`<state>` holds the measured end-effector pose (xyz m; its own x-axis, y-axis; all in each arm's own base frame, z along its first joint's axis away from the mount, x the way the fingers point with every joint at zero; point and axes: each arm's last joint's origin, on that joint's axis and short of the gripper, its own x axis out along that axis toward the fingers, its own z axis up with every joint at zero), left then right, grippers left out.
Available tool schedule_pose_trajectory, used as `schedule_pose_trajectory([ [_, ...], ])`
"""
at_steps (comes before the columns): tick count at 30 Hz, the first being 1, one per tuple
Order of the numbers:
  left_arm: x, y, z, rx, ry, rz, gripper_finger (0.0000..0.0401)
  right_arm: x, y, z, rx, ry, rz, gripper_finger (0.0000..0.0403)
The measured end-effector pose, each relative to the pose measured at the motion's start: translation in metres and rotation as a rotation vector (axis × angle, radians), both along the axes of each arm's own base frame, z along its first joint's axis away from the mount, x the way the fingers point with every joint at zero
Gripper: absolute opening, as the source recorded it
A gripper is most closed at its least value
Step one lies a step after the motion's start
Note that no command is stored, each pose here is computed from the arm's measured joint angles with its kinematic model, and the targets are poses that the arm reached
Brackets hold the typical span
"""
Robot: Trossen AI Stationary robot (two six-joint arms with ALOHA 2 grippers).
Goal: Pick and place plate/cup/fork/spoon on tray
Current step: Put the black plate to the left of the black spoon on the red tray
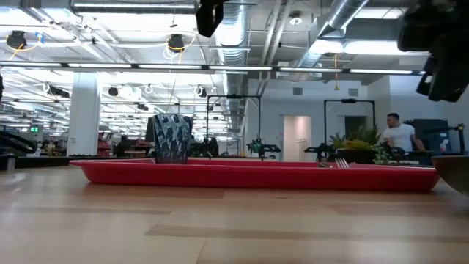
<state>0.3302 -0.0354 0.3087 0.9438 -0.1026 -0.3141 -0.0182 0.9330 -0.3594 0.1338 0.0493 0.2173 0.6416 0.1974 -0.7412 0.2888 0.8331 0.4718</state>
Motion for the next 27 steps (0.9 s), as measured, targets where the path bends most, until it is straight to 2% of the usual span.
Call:
schedule_pose_trajectory([
  [5,0.000,-0.010,-0.002,-0.002,-0.052,0.002,0.0000,-0.005,0.021,-0.018,0.066,-0.057,0.020,0.0008],
  [9,-0.004,-0.015,-0.021,-0.096,-0.149,0.002,0.0000,-0.012,0.032,-0.034,0.129,-0.061,0.000,0.0007],
  [13,-0.011,-0.022,-0.035,-0.166,-0.231,0.010,0.0000,-0.020,0.041,-0.035,0.171,-0.031,0.005,0.0013],
  [20,-0.026,-0.031,-0.043,-0.164,-0.217,0.060,0.0000,-0.038,0.049,-0.044,0.233,0.165,-0.018,0.0051],
  [27,-0.038,-0.029,-0.036,-0.134,-0.172,0.095,0.0000,-0.053,0.048,-0.052,0.242,0.350,-0.055,0.0122],
])
